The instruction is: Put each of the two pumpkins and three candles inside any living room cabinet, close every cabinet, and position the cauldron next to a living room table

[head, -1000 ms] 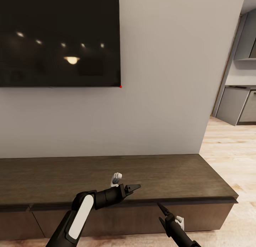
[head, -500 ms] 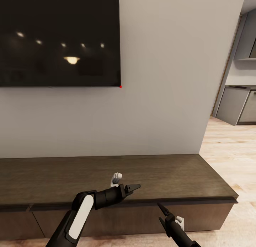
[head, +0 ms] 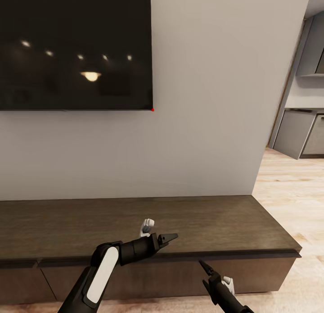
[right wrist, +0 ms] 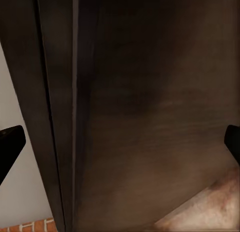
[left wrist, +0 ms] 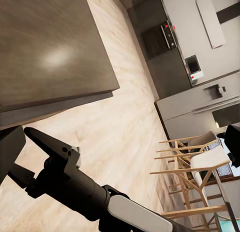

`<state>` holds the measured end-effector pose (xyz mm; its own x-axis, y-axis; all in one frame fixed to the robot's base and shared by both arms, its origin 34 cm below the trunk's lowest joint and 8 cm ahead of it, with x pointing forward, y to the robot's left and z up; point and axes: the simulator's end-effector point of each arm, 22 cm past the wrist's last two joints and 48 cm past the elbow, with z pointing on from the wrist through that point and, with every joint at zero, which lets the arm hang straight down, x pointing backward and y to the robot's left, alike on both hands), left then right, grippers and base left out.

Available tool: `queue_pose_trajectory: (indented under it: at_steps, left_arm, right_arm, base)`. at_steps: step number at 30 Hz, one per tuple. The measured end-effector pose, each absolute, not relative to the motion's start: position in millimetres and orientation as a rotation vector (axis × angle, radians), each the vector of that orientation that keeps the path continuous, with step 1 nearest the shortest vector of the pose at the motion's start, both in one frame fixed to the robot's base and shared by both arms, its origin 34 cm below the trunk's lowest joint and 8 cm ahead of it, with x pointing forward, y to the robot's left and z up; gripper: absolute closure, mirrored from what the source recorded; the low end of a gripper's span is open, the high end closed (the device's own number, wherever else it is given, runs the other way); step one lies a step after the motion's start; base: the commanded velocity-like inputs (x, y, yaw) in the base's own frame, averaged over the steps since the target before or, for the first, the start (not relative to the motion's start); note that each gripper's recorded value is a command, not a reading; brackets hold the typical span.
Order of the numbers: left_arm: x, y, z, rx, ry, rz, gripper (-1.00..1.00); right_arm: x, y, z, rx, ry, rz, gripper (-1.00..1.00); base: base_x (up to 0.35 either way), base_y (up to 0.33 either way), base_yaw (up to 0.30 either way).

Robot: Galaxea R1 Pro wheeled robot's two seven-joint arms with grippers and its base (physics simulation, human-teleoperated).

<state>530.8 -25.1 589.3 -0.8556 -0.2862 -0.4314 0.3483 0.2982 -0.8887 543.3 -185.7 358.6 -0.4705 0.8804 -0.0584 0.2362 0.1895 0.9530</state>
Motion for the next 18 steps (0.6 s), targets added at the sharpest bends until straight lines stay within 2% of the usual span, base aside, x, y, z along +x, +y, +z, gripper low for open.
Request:
queue_pose_trajectory:
  at_steps: [18]
  left_arm:
    - [531.0,-25.0,589.2,0.055,2.05,-1.595,-1.0]
  right_arm:
    - [543.2,-185.6,358.4,1.047,1.836,1.301,-1.0]
  base:
    - [0.003,0.0,0.0]
